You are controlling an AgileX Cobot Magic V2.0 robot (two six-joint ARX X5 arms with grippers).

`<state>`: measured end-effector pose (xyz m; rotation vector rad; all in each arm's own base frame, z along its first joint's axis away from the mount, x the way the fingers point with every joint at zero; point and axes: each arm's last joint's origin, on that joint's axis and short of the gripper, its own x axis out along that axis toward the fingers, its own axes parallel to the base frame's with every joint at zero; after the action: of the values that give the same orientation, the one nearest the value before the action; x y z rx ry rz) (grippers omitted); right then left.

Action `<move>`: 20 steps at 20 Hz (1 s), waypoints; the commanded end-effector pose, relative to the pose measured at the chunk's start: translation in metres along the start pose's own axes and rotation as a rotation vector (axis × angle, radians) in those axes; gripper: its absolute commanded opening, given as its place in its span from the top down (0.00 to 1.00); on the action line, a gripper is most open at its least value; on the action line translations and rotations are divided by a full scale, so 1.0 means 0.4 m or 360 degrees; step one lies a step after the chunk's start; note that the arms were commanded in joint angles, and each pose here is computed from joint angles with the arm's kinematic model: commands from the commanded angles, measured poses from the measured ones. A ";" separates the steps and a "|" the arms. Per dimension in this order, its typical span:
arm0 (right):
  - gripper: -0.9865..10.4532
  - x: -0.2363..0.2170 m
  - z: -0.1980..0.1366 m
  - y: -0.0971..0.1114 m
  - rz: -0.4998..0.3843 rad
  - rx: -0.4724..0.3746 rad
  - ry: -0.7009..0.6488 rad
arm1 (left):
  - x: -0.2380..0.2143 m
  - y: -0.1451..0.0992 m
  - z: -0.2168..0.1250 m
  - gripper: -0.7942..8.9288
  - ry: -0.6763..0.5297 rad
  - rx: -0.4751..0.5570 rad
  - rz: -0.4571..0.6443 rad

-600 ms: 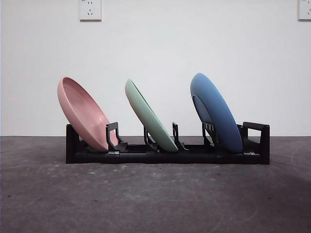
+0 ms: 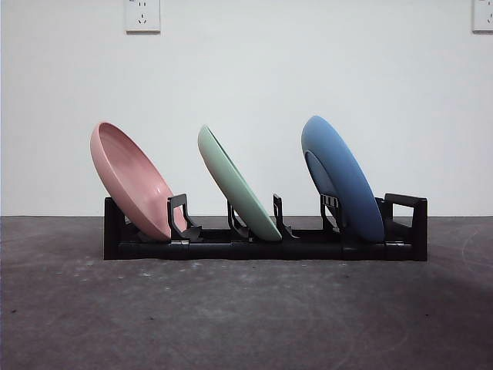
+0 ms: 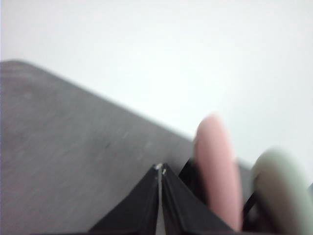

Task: Place the plate

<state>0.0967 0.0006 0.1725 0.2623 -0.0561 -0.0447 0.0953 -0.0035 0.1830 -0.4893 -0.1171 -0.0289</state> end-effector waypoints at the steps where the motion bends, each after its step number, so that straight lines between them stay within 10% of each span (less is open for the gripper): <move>1: 0.90 -0.001 0.017 0.004 0.0000 0.0326 0.0023 | -0.001 -0.008 0.008 0.91 0.0012 -0.0221 -0.0089; 6: 0.90 -0.007 0.090 0.031 0.0072 0.0327 0.0279 | -0.007 -0.042 0.056 0.91 0.0299 -0.0296 -0.0114; 20: 0.90 0.111 0.307 0.117 0.0296 0.0107 0.0955 | 0.079 -0.151 0.236 0.91 0.1080 0.0168 0.0006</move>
<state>0.1304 0.0112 0.3015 0.3649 0.5056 0.1980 0.1090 -0.0119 0.2928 -0.4299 0.5253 -0.1613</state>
